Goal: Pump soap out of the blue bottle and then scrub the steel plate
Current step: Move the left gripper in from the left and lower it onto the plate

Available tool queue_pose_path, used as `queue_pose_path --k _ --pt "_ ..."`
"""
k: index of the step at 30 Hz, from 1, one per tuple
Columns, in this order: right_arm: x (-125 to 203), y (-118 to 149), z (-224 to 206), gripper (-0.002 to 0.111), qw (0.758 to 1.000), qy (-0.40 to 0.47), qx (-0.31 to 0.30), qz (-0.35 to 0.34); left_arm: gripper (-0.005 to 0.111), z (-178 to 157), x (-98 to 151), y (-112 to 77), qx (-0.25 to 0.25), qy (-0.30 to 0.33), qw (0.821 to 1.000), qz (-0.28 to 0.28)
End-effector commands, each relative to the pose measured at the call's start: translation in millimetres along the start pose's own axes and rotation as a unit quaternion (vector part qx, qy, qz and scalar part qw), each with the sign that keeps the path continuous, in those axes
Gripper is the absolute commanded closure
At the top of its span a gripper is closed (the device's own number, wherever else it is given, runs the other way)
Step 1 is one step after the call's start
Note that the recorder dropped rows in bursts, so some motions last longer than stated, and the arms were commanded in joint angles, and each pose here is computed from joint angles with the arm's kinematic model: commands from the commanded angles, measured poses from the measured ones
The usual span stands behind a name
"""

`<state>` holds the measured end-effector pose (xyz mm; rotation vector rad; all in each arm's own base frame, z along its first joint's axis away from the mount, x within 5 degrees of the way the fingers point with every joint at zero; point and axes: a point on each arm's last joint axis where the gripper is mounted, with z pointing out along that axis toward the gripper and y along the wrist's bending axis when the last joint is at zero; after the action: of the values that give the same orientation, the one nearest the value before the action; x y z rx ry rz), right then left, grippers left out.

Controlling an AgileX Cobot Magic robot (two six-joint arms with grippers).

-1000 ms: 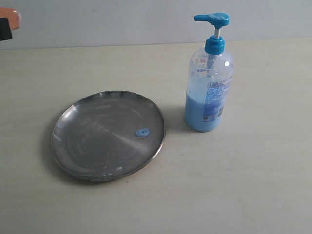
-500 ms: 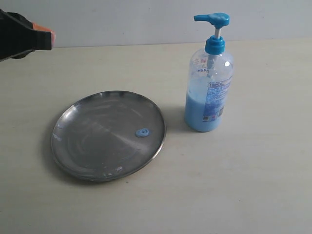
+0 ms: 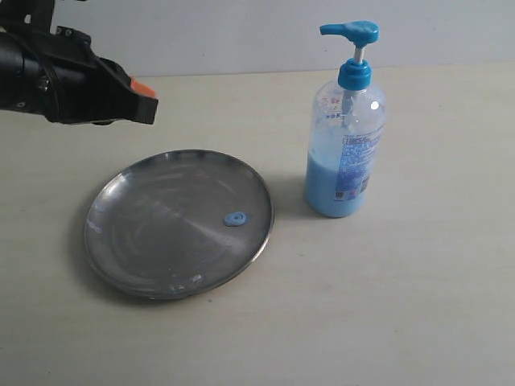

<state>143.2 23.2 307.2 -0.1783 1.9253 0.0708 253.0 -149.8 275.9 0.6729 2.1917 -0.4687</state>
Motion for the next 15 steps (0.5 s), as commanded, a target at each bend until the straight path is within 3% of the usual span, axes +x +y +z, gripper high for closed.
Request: queue_pose_path --k 1,8,15 --pt "1.6 0.1 -5.2 0.108 1.0 0.004 -0.001 0.0 0.107 8.7 -14.9 -3.6 0.023 0.015 0.999 0.033" --pt "1.1 -0.5 -17.7 0.108 1.0 -0.009 0.001 0.007 0.107 34.2 -25.1 -4.7 0.059 0.063 0.995 0.059" --pt "3.3 -0.9 -20.1 0.108 1.0 0.001 0.002 0.013 0.107 73.0 -13.6 -12.9 0.073 0.118 0.986 0.096"
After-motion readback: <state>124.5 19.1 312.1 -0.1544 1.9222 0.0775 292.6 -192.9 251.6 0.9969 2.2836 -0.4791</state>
